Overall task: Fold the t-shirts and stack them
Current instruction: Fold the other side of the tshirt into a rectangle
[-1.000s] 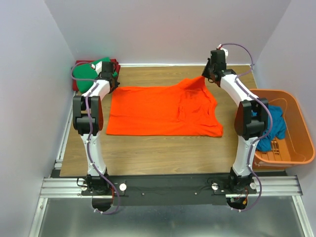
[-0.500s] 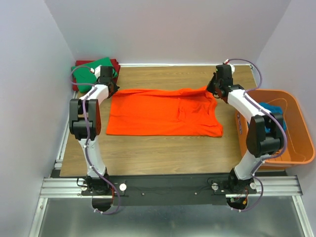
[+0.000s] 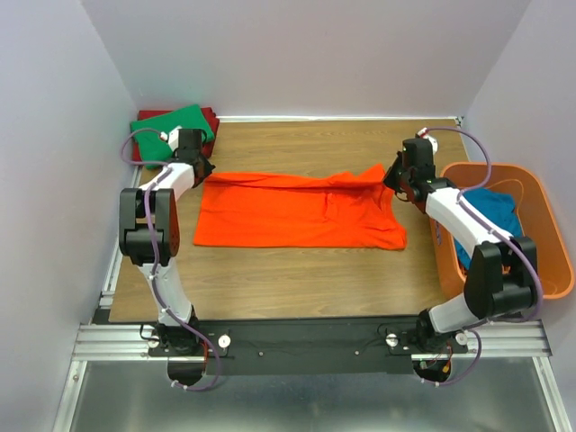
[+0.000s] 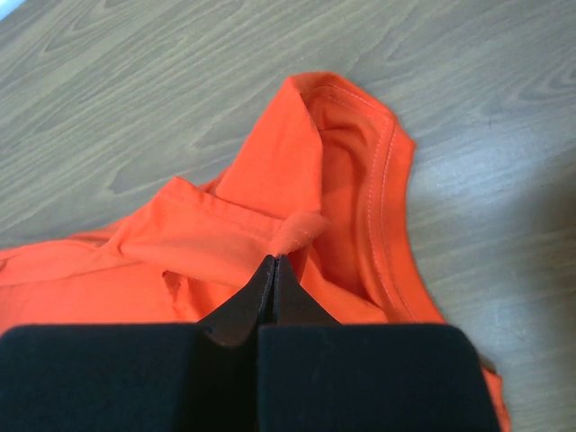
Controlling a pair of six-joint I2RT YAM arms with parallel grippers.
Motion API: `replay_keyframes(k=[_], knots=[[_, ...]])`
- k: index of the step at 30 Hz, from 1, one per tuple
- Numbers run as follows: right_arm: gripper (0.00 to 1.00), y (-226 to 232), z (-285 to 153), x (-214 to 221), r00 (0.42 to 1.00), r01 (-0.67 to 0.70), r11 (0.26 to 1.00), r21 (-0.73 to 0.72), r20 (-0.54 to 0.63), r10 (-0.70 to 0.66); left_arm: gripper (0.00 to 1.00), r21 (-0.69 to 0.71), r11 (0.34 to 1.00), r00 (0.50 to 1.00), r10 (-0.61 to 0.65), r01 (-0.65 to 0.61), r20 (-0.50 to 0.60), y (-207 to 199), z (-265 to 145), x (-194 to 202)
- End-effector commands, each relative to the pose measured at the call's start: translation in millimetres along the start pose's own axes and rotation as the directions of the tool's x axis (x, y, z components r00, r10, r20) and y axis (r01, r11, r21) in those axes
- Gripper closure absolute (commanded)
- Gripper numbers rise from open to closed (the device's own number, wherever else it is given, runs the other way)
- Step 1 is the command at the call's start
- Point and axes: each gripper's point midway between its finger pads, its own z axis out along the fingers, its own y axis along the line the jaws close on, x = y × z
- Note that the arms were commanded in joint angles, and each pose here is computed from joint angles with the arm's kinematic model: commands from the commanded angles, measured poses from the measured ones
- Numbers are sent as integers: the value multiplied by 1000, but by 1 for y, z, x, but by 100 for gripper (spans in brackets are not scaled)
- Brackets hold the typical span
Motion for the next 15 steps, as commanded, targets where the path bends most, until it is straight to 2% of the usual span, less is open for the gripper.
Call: replay_keyframes(k=[1,15], knots=[[99,3,-19,-8,999,-17,999,-31,47,19,100,29,999,998,-44,43,48,3,-15,-21],[99,-14,-27,15,999,-25,1000,-3,23,25,100,49,997,997,-60,58,40,14,-33,-13]])
